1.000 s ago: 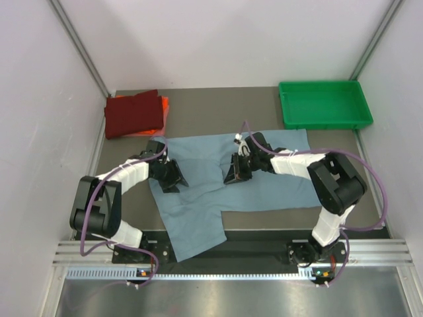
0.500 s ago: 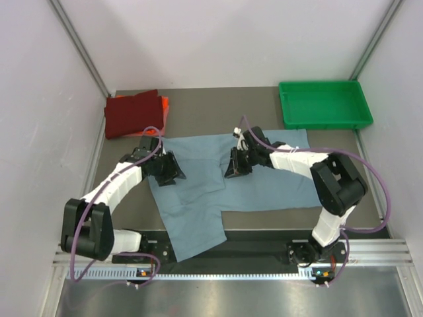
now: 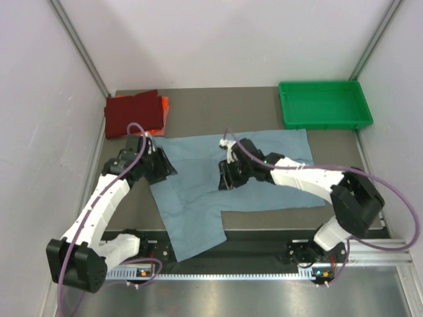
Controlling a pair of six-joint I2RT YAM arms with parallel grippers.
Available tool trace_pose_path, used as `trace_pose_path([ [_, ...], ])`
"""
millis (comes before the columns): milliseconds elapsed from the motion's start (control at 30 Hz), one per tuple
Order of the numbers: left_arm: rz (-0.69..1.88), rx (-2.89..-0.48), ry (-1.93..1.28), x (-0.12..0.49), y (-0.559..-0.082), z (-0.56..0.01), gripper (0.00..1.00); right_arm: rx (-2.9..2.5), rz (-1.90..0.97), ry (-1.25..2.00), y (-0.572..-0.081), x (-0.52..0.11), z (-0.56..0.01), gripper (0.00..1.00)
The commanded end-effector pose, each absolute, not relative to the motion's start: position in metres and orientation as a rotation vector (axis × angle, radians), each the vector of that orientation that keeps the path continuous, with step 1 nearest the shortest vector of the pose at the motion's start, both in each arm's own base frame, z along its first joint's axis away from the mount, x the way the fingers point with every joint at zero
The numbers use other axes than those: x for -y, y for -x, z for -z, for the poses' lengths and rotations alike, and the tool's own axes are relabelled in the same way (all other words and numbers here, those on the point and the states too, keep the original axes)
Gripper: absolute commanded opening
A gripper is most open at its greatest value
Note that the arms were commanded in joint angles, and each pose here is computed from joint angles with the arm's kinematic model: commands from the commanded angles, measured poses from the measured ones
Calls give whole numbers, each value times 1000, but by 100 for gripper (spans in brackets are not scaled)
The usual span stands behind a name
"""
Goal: Fold and stack the t-shirts
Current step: Fold the tshirt
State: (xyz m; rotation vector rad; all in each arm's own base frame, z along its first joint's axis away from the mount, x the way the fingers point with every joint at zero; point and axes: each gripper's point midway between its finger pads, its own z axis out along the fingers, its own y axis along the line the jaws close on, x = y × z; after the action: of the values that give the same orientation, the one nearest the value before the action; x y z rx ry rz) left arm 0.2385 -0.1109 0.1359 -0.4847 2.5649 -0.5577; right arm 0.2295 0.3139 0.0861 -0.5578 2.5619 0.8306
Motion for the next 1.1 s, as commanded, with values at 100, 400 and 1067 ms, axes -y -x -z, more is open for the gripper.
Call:
trace_pose_path([
  [100,561,-2457,536,96,-269,-191,56,-2194,-756,1193,-133,-333,-90,44],
  [400,786,-2305,834,31,-350,-205,55,-1720,-683,1421,-65,-385,-108,47],
  [1067,938,-2265,1000,-12,-371,-168,54,-1395,-767,1702,29,-491,-85,43],
])
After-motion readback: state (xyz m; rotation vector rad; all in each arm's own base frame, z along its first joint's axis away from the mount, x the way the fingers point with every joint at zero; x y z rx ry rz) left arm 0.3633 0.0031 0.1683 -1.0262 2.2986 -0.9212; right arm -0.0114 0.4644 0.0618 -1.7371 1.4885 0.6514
